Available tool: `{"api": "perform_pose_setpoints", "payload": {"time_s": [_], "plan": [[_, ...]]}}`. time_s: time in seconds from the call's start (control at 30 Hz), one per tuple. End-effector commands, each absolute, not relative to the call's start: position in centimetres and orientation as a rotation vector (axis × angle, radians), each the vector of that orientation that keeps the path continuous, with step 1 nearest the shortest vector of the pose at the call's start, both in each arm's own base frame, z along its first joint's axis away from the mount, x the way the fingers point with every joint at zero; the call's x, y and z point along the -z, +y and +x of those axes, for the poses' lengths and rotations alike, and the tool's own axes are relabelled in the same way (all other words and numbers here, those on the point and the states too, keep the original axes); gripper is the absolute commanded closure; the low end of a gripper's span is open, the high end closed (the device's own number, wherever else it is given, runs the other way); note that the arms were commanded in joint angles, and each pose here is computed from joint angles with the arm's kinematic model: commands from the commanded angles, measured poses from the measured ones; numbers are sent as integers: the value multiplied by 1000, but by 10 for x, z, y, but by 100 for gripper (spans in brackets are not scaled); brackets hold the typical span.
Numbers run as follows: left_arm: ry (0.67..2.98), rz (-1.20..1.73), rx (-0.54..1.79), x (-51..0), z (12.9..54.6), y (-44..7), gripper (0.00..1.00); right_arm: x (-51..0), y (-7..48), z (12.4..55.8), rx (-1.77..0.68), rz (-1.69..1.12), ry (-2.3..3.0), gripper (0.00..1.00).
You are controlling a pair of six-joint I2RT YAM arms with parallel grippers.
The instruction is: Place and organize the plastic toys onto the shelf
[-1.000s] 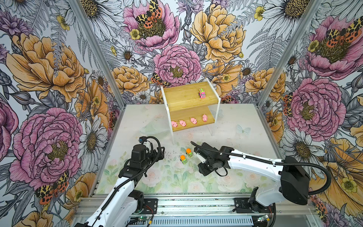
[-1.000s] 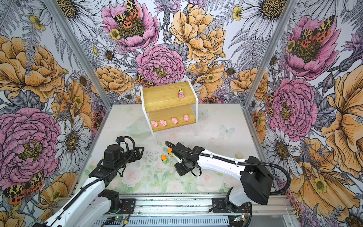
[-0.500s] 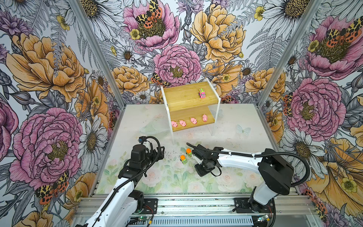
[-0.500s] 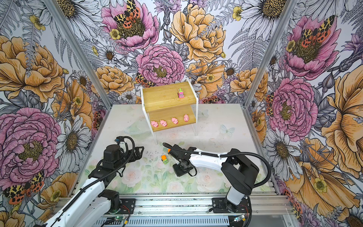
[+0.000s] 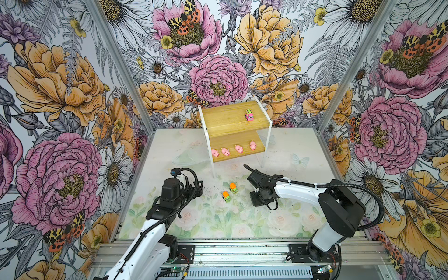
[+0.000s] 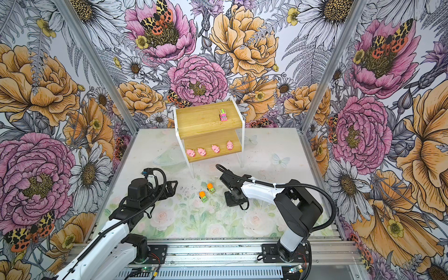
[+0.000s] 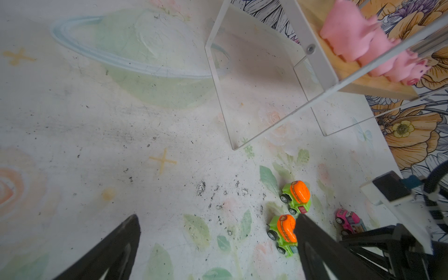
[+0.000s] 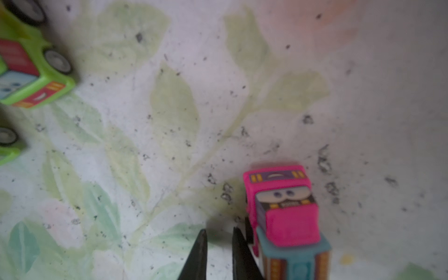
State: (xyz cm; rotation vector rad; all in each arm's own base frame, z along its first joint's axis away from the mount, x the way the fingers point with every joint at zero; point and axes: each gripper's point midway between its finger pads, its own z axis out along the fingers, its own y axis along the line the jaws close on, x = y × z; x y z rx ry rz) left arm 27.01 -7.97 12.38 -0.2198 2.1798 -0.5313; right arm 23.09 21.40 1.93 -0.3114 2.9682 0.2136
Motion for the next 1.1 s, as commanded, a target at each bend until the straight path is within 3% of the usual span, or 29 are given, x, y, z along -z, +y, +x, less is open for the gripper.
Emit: {"api": "perform_pose_setpoints", "payload": {"time_s": [0.0,0.37,0.8,1.07], "plan": [[2162,-219,522,-130,271,-76,1,-32,203,244,-182,-213,2908,73],[2164,-215,529,-129,274,-78,1,-71,185,246,-261,-66,2778,46],[2164,-216,529,-128,273,-78,1,-66,238,227,-649,-209,2857,46],[2160,-218,523,-129,272,-76,1,-28,224,225,-495,-109,2964,51]]}}
